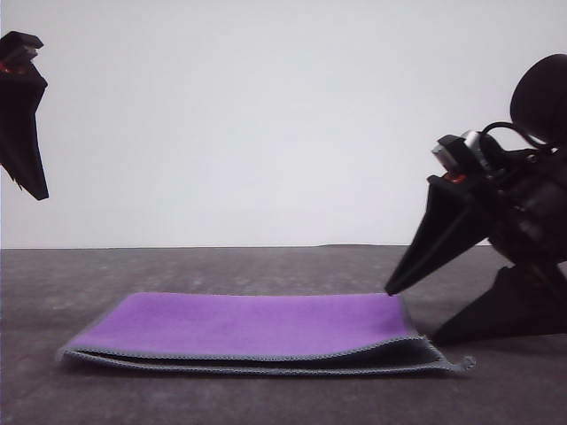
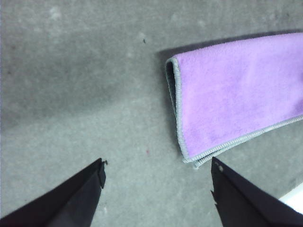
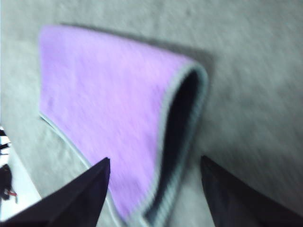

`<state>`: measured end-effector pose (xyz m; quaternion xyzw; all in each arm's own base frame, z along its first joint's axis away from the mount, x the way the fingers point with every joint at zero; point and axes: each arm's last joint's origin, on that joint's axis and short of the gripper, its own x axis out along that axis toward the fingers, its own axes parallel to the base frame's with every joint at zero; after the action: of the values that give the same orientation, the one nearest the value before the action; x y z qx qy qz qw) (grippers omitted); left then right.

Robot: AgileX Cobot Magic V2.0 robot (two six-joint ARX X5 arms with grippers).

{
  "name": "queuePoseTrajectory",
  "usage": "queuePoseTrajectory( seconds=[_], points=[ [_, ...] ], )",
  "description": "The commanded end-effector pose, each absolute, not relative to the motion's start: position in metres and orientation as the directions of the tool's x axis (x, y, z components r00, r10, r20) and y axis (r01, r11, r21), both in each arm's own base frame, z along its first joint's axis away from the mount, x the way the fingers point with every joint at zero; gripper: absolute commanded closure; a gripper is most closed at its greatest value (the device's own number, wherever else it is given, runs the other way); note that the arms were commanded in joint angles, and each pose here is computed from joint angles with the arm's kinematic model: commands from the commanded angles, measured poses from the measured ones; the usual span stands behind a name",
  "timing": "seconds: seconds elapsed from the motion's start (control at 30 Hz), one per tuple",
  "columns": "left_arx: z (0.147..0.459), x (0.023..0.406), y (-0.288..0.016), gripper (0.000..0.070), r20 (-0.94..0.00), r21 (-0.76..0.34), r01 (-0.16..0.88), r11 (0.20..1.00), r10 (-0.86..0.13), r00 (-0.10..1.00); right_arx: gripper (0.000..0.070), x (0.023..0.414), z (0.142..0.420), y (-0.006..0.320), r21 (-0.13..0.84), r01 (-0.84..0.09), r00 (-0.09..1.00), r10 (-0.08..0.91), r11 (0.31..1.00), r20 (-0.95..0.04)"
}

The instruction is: Fold clothes

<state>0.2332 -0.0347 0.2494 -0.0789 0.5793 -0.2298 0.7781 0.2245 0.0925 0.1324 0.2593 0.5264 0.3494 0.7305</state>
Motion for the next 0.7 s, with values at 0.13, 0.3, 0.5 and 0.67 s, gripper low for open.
queuePoseTrajectory(
  seconds=[0.13, 0.3, 0.5, 0.67],
  points=[
    [0.251, 0.235, -0.035, 0.0265, -0.863, -0.386, 0.27, 0.882, -0.449, 0.231, 0.0313, 0.228, 0.12, 0.103, 0.765, -0.201, 0.169, 0.791, 0.612, -0.588],
    [0.251, 0.235, -0.035, 0.0265, -0.863, -0.386, 0.27, 0.882, -0.449, 0.231, 0.0598, 0.228, 0.119, 0.105, 0.766, -0.207, 0.164, 0.793, 0.609, -0.586],
    [0.251, 0.235, -0.035, 0.0265, -0.863, -0.387, 0.269, 0.882, -0.449, 0.23, 0.0698, 0.228, 0.12, 0.105, 0.766, -0.223, 0.164, 0.798, 0.603, -0.58],
    [0.251, 0.235, -0.035, 0.0265, -0.862, -0.386, 0.271, 0.882, -0.449, 0.234, 0.0698, 0.231, 0.128, 0.115, 0.82, -0.271, 0.137, 0.863, 0.505, -0.486]
  ],
)
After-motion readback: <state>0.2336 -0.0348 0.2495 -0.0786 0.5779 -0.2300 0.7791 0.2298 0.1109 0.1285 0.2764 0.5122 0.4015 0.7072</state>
